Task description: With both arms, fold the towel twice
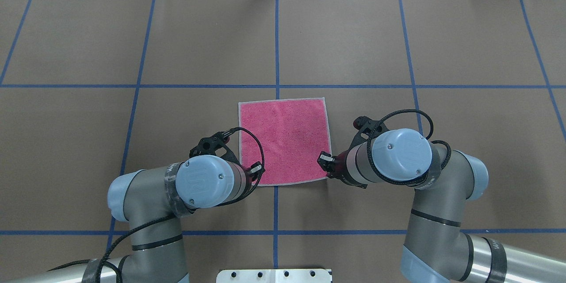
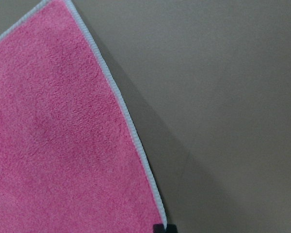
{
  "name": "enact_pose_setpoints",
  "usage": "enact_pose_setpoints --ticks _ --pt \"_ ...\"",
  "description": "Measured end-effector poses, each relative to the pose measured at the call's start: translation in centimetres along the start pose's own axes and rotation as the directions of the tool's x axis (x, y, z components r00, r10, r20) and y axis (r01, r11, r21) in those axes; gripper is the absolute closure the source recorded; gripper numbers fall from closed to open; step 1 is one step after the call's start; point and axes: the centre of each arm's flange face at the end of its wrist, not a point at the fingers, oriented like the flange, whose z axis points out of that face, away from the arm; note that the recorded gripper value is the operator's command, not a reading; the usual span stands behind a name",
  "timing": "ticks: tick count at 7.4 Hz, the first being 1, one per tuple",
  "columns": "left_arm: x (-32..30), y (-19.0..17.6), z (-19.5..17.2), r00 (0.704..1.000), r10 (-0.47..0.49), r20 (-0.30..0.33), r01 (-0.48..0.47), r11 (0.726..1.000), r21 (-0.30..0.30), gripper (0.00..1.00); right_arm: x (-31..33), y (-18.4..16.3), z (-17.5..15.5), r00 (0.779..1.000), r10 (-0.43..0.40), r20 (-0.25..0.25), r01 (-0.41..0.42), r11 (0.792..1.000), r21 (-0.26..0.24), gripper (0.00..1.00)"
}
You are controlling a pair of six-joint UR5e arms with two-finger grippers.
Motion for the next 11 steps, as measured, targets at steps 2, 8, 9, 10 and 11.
enact_pose_setpoints --ticks 2,8,9,10,11 --pt "0.3 0.0 -1.0 1.000 -0.001 -0.016 0.001 1.000 -0.006 1.00 0.0 0.0 -0.1 1.000 0.000 0.001 0.000 1.000 -0.001 1.00" --pt "3.4 -6.2 -4.8 0.988 -0.110 -0.104 0.116 0.992 0.050 1.00 -2.9 -5.3 -3.0 0.997 0.047 0.057 -0.048 0.998 0.028 1.00" --pt "4.8 -7.7 -4.5 0.986 -0.125 -0.110 0.133 0.989 0.070 1.00 -3.9 -6.3 -2.8 0.997 0.058 0.057 -0.060 0.998 0.033 1.00" --pt "5.9 -9.0 -3.7 0.984 -0.137 -0.114 0.147 0.985 0.086 1.00 -4.7 -7.1 -2.1 0.996 0.067 0.051 -0.069 0.997 0.039 1.00" --pt "6.5 -10.2 -2.6 0.982 -0.145 -0.122 0.157 0.983 0.096 1.00 -5.3 -7.9 -1.4 0.996 0.075 0.043 -0.077 0.996 0.047 1.00"
